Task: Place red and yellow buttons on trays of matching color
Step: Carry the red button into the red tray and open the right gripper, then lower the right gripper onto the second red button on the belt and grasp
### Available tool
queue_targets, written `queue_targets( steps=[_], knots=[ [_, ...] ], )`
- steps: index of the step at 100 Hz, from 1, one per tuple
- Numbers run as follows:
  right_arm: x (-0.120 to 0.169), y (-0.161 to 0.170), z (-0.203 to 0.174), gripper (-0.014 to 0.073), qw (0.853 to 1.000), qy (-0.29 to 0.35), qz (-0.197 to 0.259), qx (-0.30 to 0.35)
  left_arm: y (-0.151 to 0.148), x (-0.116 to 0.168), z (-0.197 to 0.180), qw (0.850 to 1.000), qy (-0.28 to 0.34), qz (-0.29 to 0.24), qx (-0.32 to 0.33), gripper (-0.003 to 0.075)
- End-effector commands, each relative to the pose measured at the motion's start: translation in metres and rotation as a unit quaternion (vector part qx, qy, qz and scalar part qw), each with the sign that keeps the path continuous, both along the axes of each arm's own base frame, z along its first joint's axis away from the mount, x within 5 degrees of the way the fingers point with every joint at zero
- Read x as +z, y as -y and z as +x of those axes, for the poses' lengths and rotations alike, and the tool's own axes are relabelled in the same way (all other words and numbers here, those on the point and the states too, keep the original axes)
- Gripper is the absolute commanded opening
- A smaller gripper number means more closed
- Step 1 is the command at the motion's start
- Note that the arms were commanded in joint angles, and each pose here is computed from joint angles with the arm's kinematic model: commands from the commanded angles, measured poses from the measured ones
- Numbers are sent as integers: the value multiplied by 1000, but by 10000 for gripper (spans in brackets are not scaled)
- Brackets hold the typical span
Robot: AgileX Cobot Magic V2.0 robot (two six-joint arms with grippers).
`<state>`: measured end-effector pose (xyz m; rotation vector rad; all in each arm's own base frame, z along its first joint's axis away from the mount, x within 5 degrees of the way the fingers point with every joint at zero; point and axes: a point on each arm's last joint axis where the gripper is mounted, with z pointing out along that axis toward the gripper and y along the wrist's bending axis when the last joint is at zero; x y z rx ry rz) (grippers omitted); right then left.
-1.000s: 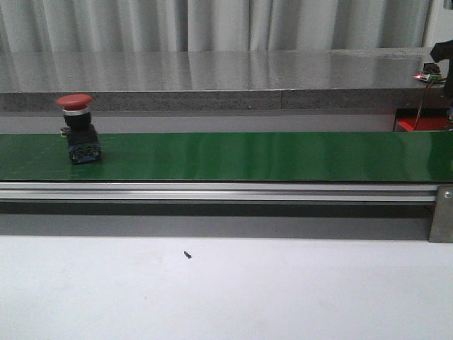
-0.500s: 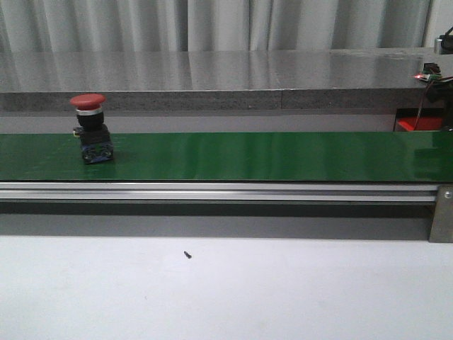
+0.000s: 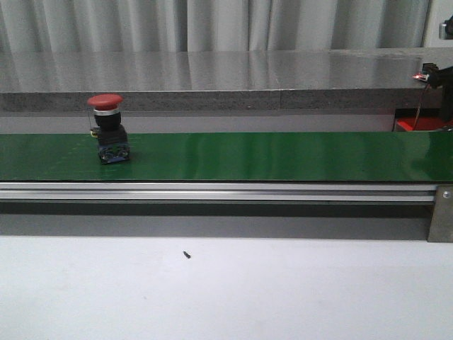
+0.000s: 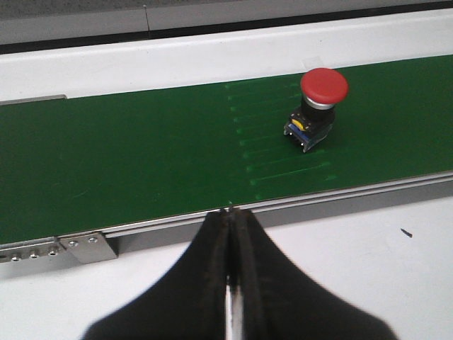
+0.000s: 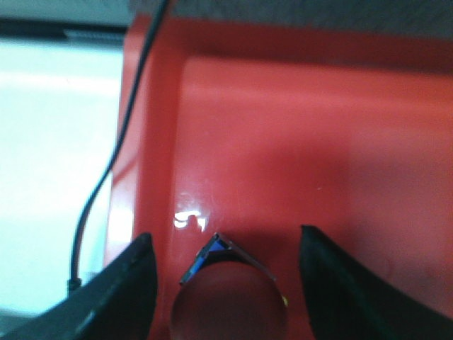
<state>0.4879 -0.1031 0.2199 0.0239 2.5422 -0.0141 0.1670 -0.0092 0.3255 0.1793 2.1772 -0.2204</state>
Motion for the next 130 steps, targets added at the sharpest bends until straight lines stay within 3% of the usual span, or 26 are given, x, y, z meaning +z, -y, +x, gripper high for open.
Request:
queue_targets(
  steps=[1, 32, 83, 96, 113, 130],
  knots=[
    [68, 1, -11, 452, 996, 84, -20, -6, 0, 14, 2, 999, 44, -11, 11, -20],
    [114, -9, -48, 452, 995, 97, -22, -1, 0, 14, 2, 999, 44, -11, 11, -20],
    [132, -40, -149, 453, 995, 98, -22, 5, 0, 14, 2, 999, 43, -11, 11, -20],
    [133, -56, -154, 460, 996, 77, -15, 29, 0, 14, 2, 999, 43, -11, 11, -20],
    [131, -90, -152, 613, 995, 63, 3, 81, 1, 14, 1, 999, 41, -18, 9, -20],
    [131, -134, -153, 591, 987, 62, 8, 145, 2, 15, 1, 999, 42, -24, 10, -20]
  ],
)
